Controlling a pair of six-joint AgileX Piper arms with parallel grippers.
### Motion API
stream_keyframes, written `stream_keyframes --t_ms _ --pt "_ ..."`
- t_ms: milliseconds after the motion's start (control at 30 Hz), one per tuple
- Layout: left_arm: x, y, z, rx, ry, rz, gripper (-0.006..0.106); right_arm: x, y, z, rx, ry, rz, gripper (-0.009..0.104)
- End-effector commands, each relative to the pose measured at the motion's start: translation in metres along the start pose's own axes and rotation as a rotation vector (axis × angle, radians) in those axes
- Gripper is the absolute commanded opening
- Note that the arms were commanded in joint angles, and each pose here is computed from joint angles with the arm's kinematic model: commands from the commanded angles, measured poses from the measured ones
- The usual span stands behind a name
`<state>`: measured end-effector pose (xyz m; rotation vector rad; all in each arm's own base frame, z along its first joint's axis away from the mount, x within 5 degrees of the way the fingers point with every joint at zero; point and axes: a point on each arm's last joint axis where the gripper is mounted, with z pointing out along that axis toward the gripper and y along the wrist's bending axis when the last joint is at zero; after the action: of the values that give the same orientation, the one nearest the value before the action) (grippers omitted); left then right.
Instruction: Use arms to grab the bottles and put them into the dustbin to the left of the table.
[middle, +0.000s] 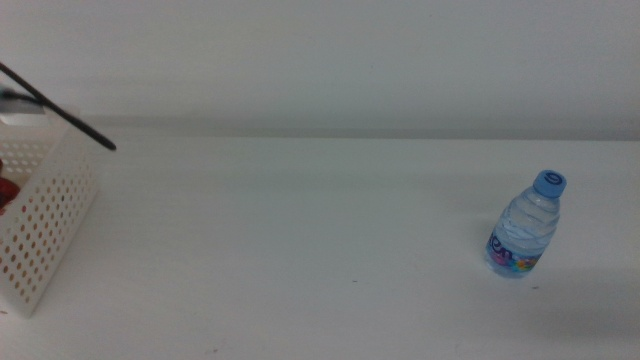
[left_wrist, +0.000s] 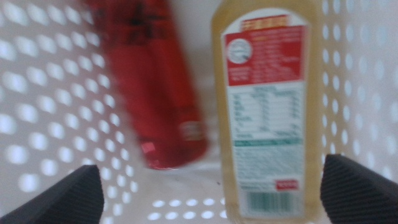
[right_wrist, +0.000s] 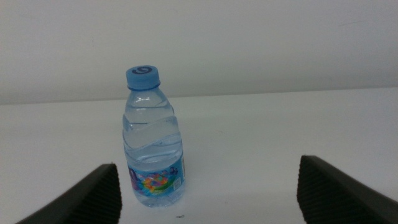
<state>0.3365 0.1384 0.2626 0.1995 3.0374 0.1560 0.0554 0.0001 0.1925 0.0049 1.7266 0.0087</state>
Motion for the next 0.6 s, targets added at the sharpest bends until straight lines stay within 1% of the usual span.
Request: stream_keyframes --t_ms 0,100,233,333,400,467,567 --pt "0.003 -0.005 -0.025 0.021 0.003 -0.001 0.094 0.012 0.0 0.001 0.007 0.003 -0.008 0.076" --pt "-0.004 -0.016 -0.056 0.021 -0.106 0.012 0.094 0.012 0.0 0.001 0.007 0.003 -0.008 0.076" --pt "-0.003 -0.045 -0.101 0.042 -0.259 0.059 0.094 0.012 0.0 0.001 0.007 0.003 -0.008 0.076" --pt "0.006 -0.074 -0.133 0.12 -0.381 0.094 0.094 0.012 0.0 0.001 0.007 0.003 -0.008 0.076" --pt "0.015 -0.099 -0.16 0.195 -0.481 0.137 0.094 0.012 0.0 0.001 0.007 0.003 -0.008 0.076" --pt "0.028 -0.129 -0.181 0.257 -0.541 0.173 0.094 0.012 0.0 0.001 0.007 0.003 -0.008 0.076" --pt "0.061 -0.171 -0.204 0.28 -0.581 0.244 0.094 0.012 0.0 0.001 0.007 0.003 -0.008 0.076"
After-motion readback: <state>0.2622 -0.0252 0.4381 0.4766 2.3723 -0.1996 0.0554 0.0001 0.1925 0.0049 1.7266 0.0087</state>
